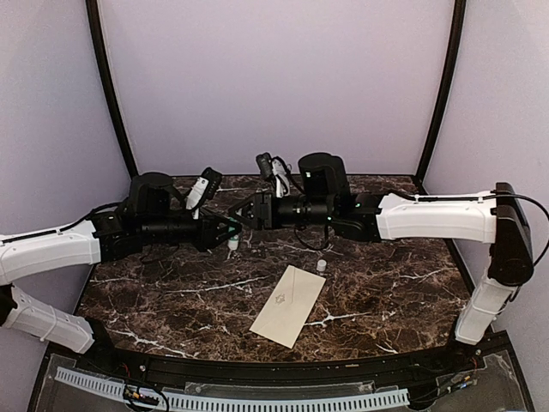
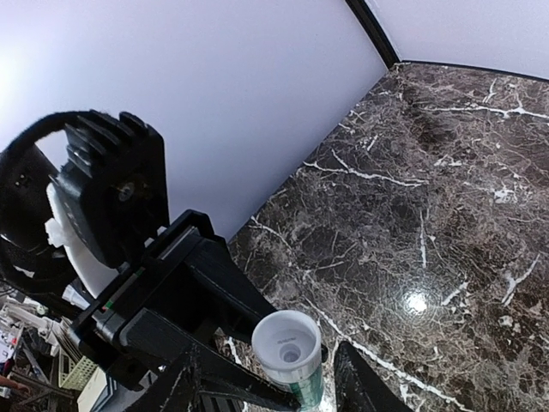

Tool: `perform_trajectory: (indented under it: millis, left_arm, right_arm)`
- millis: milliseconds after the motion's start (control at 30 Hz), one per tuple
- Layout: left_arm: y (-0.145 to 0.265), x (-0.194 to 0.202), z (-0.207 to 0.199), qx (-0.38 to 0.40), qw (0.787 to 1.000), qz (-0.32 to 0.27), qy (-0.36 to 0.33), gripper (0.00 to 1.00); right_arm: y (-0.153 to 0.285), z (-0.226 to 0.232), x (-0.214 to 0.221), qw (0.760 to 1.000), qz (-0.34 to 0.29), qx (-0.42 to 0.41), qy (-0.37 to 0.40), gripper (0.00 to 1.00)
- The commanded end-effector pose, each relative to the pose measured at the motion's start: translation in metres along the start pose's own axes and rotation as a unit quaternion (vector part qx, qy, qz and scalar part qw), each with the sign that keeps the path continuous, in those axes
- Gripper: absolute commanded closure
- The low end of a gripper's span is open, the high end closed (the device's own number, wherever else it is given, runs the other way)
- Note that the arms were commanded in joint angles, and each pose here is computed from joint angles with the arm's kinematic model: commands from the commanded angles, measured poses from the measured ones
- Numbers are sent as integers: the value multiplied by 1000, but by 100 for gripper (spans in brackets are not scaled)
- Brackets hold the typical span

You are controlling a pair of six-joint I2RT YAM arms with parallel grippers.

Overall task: Place the letter into the envelope and seal it
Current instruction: Screw the solid glue.

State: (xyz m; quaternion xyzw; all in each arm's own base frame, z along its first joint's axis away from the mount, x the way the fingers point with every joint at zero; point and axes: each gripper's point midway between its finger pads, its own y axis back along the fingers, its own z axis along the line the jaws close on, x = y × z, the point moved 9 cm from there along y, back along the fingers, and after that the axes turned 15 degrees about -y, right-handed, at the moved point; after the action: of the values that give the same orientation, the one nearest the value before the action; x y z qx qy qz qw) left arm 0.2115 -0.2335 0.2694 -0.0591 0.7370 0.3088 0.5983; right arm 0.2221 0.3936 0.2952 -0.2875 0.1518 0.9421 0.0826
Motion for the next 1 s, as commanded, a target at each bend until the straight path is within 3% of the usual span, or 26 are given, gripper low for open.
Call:
perform_trajectory:
  millis: [0, 100, 300, 533, 833, 967]
  left_arm:
    - [3, -8, -2, 4, 1000, -11, -3, 100]
    - [2, -7, -3, 11, 1000, -11, -3, 100]
    - [-2, -4, -5, 25, 1000, 0, -1, 100]
    - [-3, -3, -6, 31, 1000, 3, -4, 100]
    - [0, -7, -10, 53, 999, -2, -4, 100]
    - [0, -8, -9, 51, 999, 0, -5, 100]
  right_arm:
    - [-9, 9, -4, 1000, -10, 10, 15, 56]
    - [-14, 10, -5, 1000, -8, 14, 16, 63]
    - [-17, 12, -9, 999, -12, 21, 23, 65]
    - [-22, 12, -10, 999, -3, 22, 27, 77]
    - [-21, 13, -8, 999, 26, 5, 41, 68]
    - [-21, 13, -7, 999, 26, 6, 40, 70]
